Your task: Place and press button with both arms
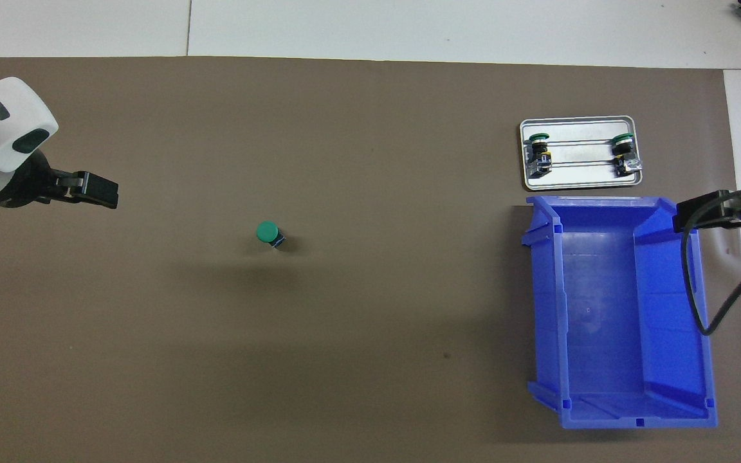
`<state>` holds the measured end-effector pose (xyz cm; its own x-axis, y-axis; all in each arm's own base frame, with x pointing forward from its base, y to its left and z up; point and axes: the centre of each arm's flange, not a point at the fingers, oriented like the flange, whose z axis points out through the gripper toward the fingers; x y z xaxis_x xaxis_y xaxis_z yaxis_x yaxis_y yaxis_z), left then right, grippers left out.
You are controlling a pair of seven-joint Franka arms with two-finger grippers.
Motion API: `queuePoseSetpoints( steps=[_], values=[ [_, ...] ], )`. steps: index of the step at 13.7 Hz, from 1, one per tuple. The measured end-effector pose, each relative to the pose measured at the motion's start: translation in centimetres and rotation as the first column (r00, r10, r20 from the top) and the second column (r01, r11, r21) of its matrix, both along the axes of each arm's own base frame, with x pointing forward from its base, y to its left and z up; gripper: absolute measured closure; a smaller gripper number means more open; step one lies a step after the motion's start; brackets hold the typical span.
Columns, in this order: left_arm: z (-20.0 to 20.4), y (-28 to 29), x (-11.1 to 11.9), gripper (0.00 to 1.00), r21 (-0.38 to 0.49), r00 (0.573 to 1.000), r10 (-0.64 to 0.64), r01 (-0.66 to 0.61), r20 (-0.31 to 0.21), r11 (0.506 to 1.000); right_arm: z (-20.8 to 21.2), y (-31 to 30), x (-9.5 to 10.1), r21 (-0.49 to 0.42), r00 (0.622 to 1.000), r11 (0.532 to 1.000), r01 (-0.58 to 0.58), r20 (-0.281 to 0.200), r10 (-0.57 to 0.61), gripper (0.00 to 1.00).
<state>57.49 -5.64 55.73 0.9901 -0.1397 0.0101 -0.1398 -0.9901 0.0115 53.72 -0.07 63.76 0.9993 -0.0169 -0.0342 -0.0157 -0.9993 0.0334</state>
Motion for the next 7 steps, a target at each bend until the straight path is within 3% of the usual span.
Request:
queuePoseSetpoints(
  steps=[7],
  values=[
    [0.1, 0.05, -0.01, 0.0, 0.0, 1.0, 0.002, -0.002, 0.003, 1.0, 0.0, 0.0, 0.0, 0.0, 1.0, 1.0, 0.0, 0.0, 0.0, 0.0]
  ],
)
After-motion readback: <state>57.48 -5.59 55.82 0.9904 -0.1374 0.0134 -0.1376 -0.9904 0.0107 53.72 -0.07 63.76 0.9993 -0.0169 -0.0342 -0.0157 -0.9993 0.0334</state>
